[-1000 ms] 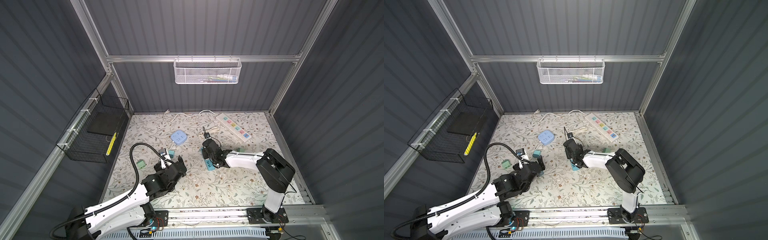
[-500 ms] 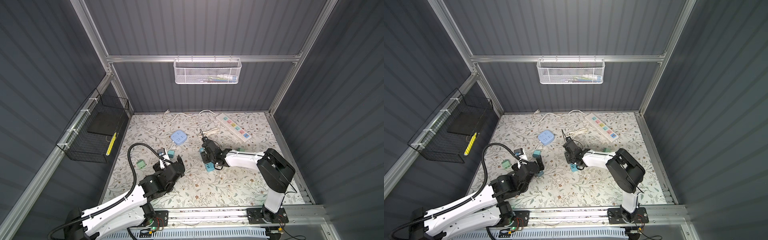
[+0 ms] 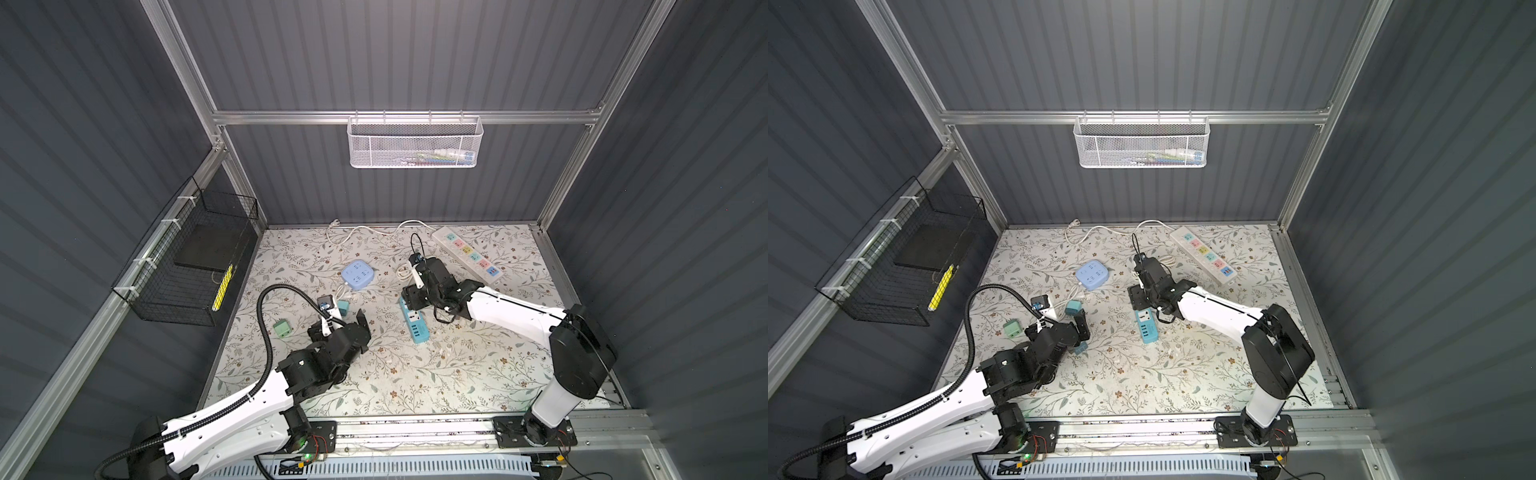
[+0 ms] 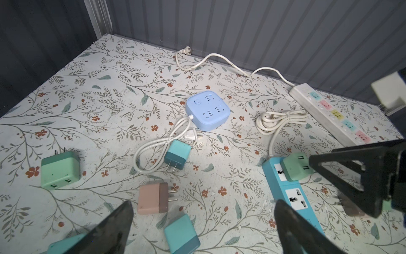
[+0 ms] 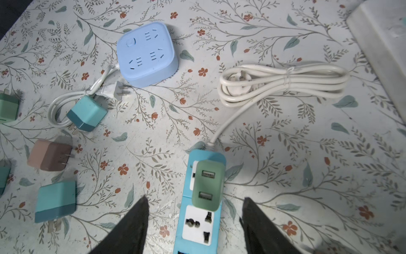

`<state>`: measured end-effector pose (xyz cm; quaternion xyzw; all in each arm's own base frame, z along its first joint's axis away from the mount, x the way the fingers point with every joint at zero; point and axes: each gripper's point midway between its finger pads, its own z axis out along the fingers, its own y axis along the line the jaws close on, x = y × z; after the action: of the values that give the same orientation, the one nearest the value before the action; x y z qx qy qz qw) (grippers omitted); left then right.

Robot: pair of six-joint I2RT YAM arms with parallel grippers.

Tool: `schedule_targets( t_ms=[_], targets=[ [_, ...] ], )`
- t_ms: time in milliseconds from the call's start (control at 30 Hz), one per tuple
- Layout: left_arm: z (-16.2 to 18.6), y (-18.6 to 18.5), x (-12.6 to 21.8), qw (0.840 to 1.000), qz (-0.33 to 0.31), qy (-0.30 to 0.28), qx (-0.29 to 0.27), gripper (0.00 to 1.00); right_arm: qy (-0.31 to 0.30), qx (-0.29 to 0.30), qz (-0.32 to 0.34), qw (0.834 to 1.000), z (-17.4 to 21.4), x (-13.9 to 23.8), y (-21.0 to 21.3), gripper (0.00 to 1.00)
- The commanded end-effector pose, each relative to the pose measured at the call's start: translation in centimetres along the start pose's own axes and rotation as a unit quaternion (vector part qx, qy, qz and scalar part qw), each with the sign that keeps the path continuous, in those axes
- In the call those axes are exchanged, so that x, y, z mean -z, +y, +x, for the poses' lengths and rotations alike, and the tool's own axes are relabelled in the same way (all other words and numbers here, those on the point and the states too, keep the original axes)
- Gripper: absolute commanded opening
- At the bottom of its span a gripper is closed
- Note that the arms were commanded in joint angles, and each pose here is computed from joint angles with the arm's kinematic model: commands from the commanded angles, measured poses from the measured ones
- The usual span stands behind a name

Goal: Insert the plug
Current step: 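Press the mint adapter into the teal strip socket and open the right gripper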

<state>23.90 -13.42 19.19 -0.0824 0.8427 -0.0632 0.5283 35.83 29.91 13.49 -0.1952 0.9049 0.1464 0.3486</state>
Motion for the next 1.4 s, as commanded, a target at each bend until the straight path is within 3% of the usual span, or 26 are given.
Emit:
schedule_targets(
  t_ms=[0,200,533,767,1133,1367],
  targets=[
    [-1.7,-1.1,0.2,1.0,0.011,-0.012,0.004,1.0,0.008,0.005,-0.002,1.0,-0.7,0.4,-0.8,0.66],
    [-1.5,-1.4,-0.1,1.0,0.011,-0.011,-0.002,1.0,0.023,-0.001,0.011,1.0,0.0,-0.6,-2.3,0.64],
    [-1.3,-2.2,-0.8,1.0,0.009,-0.009,-0.017,1.0,0.078,-0.03,0.023,0.996,5.4,-3.9,-4.5,0.61],
    [-1.3,-2.8,-1.1,1.0,0.014,-0.009,-0.022,1.0,0.095,-0.044,0.015,0.994,7.7,-4.0,-4.7,0.59],
    [-2.0,-4.1,-1.1,0.999,0.025,-0.008,-0.036,1.0,0.009,-0.04,-0.004,0.999,0.1,1.0,-3.5,0.62],
    [-0.9,-4.2,-1.3,0.998,0.024,0.02,-0.054,1.0,0.049,-0.044,-0.004,0.998,1.7,-1.4,-3.7,0.62]
  ],
)
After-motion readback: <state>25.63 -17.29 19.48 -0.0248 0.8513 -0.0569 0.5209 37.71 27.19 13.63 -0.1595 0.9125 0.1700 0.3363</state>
